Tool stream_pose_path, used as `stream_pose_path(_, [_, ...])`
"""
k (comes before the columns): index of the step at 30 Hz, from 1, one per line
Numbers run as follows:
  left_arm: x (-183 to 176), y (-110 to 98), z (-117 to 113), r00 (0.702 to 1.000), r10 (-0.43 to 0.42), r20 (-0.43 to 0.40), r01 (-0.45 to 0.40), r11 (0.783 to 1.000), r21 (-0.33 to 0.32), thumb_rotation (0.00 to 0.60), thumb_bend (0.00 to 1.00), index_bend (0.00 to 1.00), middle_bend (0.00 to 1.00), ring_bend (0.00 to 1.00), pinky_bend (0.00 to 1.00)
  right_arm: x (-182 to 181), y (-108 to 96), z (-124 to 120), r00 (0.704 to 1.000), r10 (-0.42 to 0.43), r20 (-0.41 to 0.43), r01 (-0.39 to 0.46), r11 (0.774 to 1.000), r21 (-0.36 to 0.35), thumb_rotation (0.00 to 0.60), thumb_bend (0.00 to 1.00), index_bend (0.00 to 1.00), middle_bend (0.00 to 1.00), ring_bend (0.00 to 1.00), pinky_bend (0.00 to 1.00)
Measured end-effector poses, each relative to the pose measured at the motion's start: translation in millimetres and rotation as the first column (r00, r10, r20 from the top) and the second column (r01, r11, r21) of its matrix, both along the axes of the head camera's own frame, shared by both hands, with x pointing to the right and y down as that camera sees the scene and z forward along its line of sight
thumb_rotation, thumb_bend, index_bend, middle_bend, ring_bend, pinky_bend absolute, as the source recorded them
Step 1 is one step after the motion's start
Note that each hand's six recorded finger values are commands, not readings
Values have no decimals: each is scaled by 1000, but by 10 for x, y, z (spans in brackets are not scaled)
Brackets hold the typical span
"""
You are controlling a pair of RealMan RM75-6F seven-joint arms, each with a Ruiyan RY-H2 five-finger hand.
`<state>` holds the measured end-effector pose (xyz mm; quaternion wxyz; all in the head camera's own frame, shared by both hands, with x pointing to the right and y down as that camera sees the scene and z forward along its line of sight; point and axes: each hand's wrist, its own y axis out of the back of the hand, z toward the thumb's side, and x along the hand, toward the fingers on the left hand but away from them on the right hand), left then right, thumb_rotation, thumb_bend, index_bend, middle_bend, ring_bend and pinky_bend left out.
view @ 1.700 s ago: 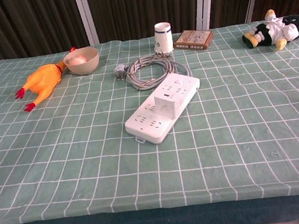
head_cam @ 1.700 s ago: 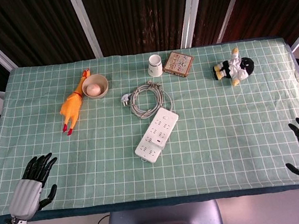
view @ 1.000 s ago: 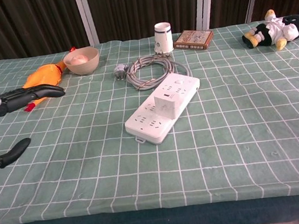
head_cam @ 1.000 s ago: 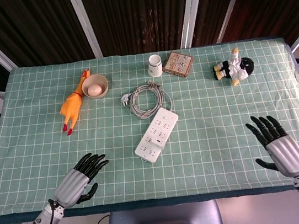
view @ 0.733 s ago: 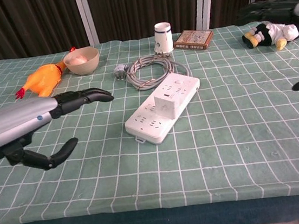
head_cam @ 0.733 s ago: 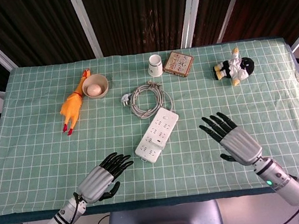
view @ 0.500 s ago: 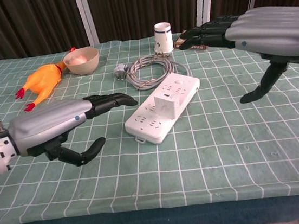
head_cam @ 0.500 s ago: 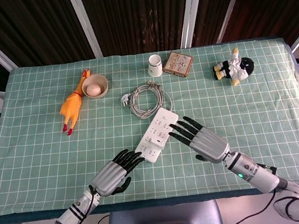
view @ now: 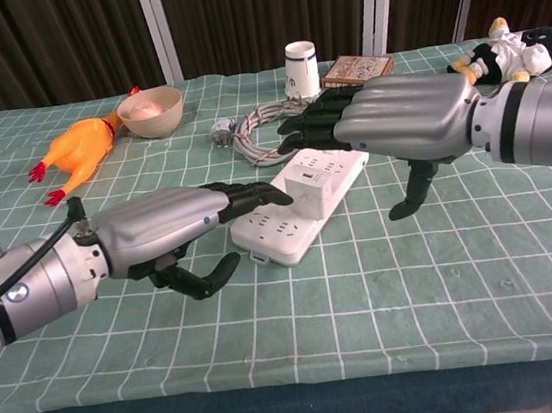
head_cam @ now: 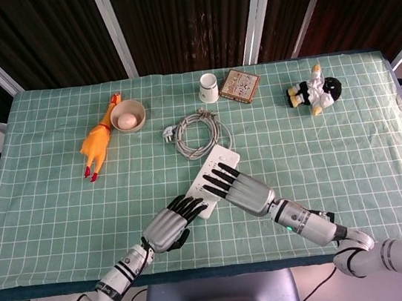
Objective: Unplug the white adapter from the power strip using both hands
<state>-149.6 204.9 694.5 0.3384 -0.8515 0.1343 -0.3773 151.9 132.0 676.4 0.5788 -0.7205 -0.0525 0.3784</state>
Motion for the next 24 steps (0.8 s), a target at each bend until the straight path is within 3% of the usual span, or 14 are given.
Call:
stream_pose_path(19, [19, 93, 210, 998, 23, 65, -22, 1000, -18, 600, 656, 0, 0, 0, 0, -280, 7, 237, 999, 24, -41, -24, 1000, 7, 600, 223, 41, 57, 0, 20])
stream_pose_path(24, [25, 115, 203, 997, 34, 66, -33, 999, -9, 600, 655, 0, 0, 0, 0, -370, 29, 267, 999, 14, -51, -14, 1000, 17, 600, 274, 73, 82, 0, 36])
